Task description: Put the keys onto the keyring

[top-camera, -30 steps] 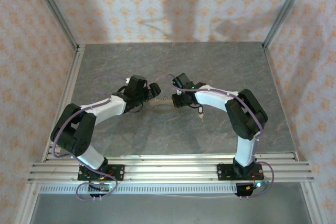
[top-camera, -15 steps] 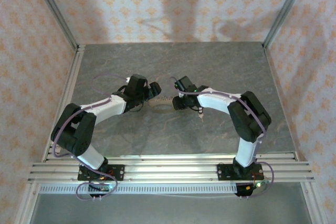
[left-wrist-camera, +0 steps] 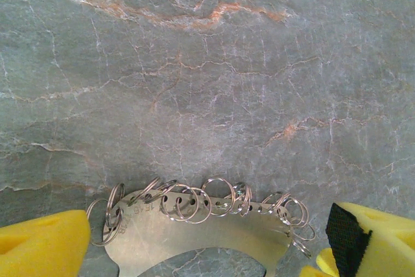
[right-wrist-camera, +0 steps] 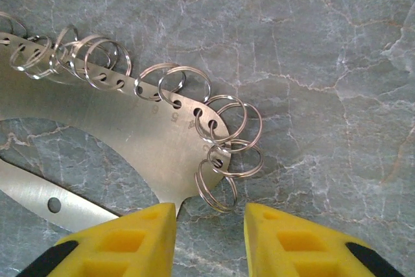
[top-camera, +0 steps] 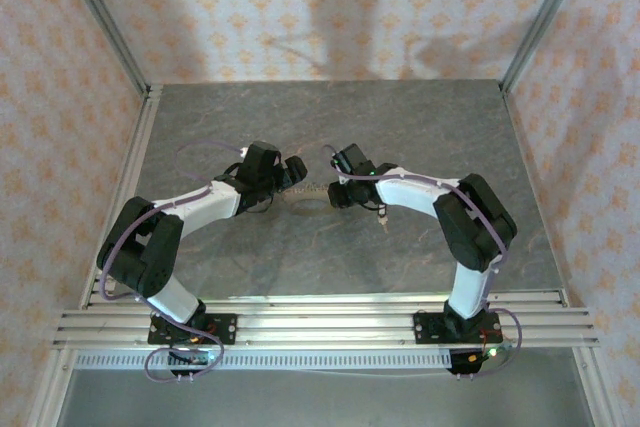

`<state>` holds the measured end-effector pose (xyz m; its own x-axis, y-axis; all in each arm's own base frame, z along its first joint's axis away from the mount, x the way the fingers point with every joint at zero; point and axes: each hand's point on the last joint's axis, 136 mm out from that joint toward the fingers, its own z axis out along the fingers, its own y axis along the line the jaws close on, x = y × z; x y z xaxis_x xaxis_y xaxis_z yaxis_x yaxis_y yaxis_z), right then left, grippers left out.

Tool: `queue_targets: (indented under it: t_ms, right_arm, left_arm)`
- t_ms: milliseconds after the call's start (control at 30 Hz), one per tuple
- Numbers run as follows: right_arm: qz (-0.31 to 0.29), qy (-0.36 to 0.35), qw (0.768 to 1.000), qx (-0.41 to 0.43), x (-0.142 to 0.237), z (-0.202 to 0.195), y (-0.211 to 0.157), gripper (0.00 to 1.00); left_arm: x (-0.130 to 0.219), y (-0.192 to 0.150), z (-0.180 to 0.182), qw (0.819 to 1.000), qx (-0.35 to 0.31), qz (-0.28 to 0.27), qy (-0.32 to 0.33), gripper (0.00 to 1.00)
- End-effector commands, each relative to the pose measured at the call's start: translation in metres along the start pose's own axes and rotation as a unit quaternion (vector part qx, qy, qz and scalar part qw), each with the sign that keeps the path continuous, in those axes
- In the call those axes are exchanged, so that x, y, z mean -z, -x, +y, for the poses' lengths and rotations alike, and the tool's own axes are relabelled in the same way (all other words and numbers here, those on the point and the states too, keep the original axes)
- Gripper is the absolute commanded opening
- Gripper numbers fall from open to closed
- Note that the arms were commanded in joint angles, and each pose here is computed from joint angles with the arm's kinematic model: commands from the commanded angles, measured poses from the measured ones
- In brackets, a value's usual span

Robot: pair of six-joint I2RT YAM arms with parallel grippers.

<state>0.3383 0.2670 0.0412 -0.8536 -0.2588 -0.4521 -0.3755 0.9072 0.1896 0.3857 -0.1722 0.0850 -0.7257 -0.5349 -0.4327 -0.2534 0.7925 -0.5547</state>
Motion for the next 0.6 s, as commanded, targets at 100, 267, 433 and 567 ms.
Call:
queue_targets:
  t_ms: [100, 267, 433, 567]
  right_arm:
    - [0.000, 0.000, 1.000, 0.009, -0.0066, 0.0023, 0.0030, 0.32]
    - [-0.001, -0.001, 1.000, 0.009, -0.0084, 0.0025, 0.0043, 0.30]
    - [-0.002, -0.001, 1.000, 0.010, -0.0093, 0.0028, 0.0063, 0.28]
    - [-0.002, -0.001, 1.000, 0.010, -0.0098, 0.0030, 0.0082, 0.26]
  left_arm:
    - [-0.0024, 0.0115, -0.0077, 1.000, -0.007, -0.009, -0.009, 0.96]
    - [-0.0042, 0.0110, -0.0070, 1.000, -0.007, -0.007, -0.008, 0.96]
    - [-0.0051, 0.0104, -0.0067, 1.000, -0.007, -0.006, -0.007, 0.96]
    - [-0.0055, 0.0106, -0.0070, 1.000, -0.007, -0.006, -0.007, 0.95]
